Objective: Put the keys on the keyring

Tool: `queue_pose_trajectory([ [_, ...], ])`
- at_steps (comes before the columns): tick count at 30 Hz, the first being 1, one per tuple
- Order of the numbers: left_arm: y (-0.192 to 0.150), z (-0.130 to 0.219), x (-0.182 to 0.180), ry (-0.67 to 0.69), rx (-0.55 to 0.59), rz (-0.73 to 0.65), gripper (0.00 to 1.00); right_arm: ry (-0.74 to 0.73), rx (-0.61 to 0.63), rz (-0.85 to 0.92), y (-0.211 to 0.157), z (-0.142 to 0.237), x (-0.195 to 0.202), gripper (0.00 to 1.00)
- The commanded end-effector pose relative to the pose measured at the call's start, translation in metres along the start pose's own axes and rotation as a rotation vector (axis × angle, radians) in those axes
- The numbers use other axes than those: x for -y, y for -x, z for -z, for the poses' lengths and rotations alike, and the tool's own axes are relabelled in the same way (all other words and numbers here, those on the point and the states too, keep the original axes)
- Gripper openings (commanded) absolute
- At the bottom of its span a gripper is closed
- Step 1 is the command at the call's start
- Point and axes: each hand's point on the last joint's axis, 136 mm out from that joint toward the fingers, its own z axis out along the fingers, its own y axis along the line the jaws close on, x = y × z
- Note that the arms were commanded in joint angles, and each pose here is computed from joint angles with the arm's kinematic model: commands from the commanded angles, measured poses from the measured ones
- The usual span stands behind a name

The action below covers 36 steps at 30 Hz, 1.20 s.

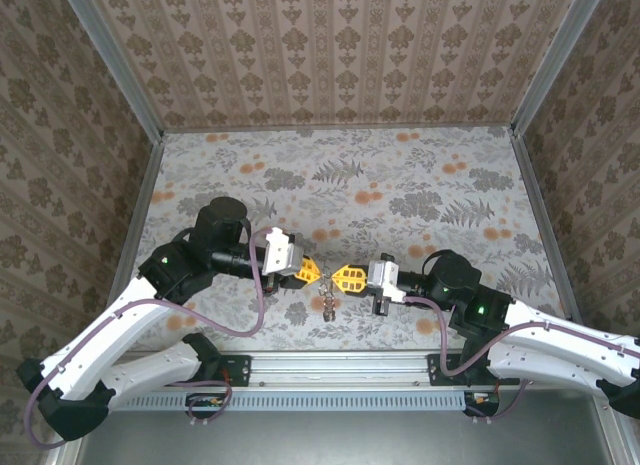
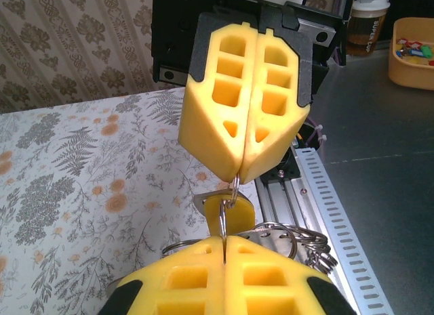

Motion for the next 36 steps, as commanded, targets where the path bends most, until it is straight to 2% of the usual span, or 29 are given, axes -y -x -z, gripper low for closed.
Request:
queue_pose_trajectory([
  [1,0.016,0.007,0.006,-0.021,0.044,-0.042,0.0,-0.04,0.044,0.037,0.016,0.002,0.008,0.0],
  [36,0.029,0.016,0.018,-0.056,0.102,-0.073,0.0,-0.04,0.022,0.03,0.005,-0.006,0.011,0.0],
])
